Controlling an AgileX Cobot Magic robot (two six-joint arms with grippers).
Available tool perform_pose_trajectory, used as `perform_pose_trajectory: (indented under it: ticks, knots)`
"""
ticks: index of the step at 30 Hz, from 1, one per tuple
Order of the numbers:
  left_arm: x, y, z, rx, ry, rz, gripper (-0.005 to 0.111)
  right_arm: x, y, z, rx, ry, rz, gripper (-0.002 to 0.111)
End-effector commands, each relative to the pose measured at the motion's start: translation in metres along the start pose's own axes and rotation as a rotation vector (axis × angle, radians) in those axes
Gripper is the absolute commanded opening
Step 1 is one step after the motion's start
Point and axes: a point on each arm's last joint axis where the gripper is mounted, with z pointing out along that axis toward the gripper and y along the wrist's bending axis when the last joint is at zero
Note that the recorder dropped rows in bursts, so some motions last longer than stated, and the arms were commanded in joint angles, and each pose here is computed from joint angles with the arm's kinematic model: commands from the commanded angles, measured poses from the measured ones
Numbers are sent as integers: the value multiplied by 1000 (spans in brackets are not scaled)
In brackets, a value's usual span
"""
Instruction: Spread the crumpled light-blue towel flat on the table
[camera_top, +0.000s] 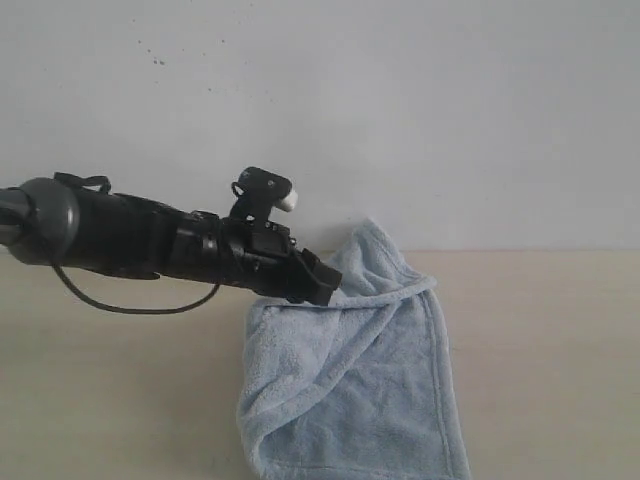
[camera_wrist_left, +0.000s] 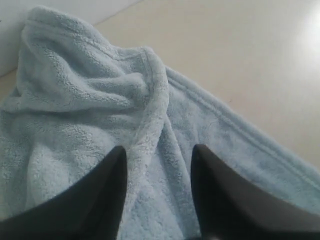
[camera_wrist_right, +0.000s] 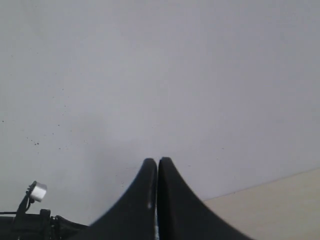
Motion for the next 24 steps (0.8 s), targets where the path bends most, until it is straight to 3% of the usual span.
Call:
perform_pose_trajectory:
  ticks: [1,7,14,17,20,24]
  knots:
    - [4,2,16,13,50,149,41,-2,1,0,-6,-18,-4,0]
    - [16,9,32,6,103,242,41,-2,1,0,-5,-15,-4,0]
    - [38,20,47,-74,158,237,40,-2,1,0,-5,-15,-4,0]
    - [44,32,49,-207,167,157,24,-2,1,0,-5,-15,-4,0]
    - [45,35,49,-237,168,136,4,-2,1,0,-5,-15,-4,0]
    - [36,32,44,-222,144,108,4,-2,1,0,-5,-15,-4,0]
